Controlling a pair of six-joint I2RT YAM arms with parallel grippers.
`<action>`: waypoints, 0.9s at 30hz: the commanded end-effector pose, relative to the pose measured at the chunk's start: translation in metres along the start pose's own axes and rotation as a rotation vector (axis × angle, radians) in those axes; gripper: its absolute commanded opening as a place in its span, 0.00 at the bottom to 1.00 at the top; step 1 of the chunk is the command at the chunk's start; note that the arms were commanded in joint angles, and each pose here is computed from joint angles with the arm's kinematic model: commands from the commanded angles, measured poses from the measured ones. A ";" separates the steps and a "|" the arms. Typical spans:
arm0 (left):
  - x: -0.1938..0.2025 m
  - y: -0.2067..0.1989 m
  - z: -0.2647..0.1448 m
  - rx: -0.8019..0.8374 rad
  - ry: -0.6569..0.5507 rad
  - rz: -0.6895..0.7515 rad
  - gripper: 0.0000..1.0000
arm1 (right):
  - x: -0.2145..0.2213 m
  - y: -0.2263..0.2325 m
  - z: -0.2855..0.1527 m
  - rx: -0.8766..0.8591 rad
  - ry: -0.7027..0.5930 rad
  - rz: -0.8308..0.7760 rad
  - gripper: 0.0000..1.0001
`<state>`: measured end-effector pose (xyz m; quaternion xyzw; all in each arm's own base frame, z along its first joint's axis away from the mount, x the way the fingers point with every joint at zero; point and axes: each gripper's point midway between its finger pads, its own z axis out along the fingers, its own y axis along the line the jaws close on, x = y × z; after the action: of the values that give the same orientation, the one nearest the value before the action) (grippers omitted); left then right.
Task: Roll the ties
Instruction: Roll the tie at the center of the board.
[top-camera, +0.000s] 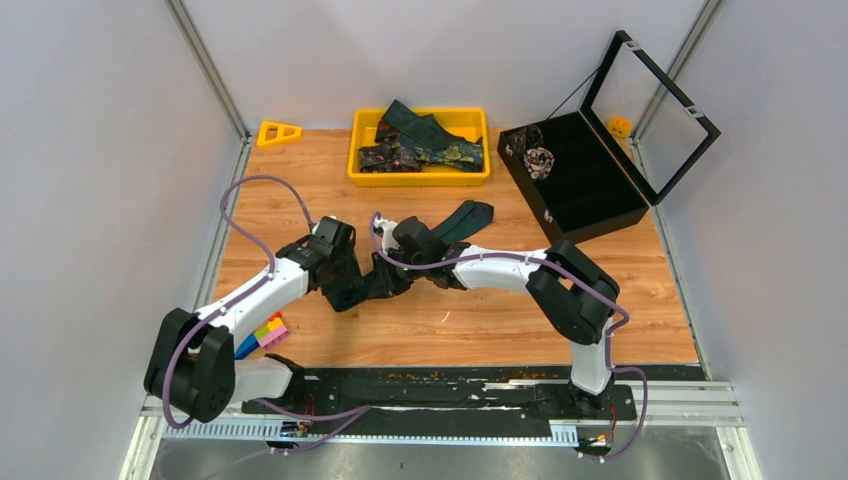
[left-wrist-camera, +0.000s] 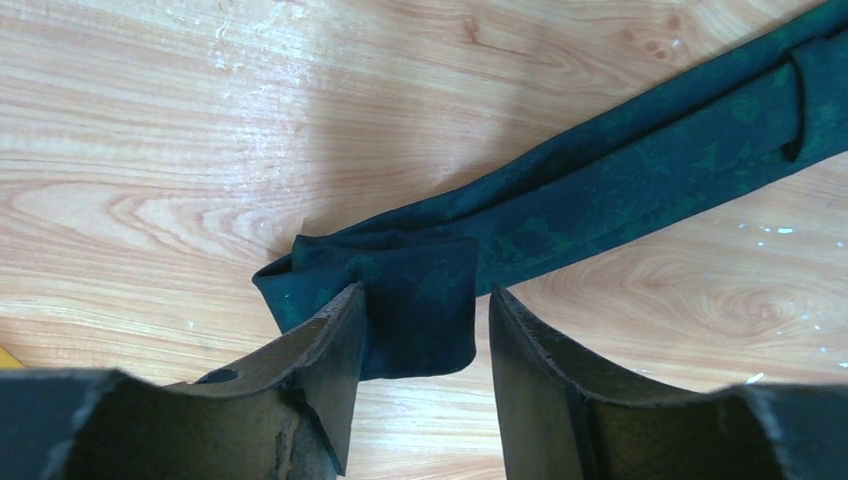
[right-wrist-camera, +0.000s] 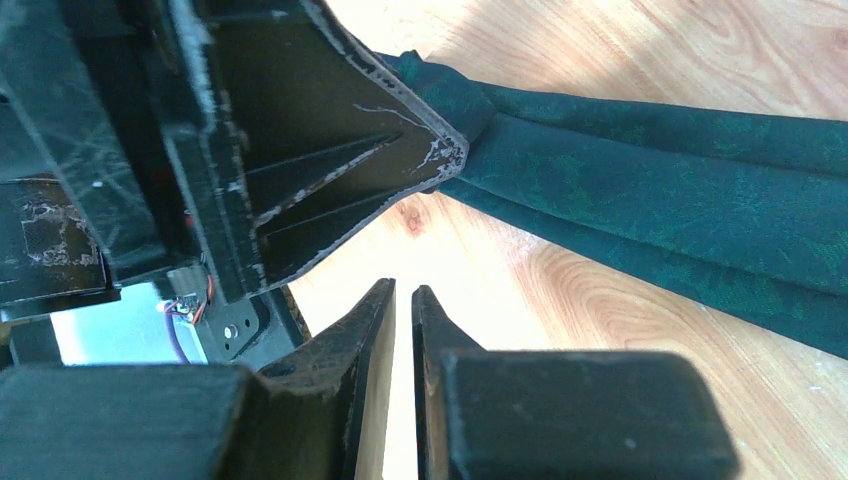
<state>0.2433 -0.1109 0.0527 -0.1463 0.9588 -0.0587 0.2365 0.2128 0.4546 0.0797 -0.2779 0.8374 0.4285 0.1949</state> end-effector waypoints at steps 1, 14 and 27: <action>-0.019 -0.014 -0.015 0.059 -0.075 -0.037 0.58 | -0.022 0.015 -0.009 -0.036 -0.072 -0.023 0.13; -0.039 0.002 -0.047 0.055 -0.244 -0.071 0.85 | -0.028 0.035 -0.011 -0.121 -0.079 -0.016 0.14; -0.035 0.065 -0.084 -0.049 -0.462 -0.188 0.87 | -0.043 0.073 0.010 -0.193 -0.036 -0.048 0.16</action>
<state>0.2291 -0.0594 0.1305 -0.2139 0.8805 -0.0598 0.4189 0.2023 0.4917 0.1278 -0.2984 0.7951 0.4902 0.1962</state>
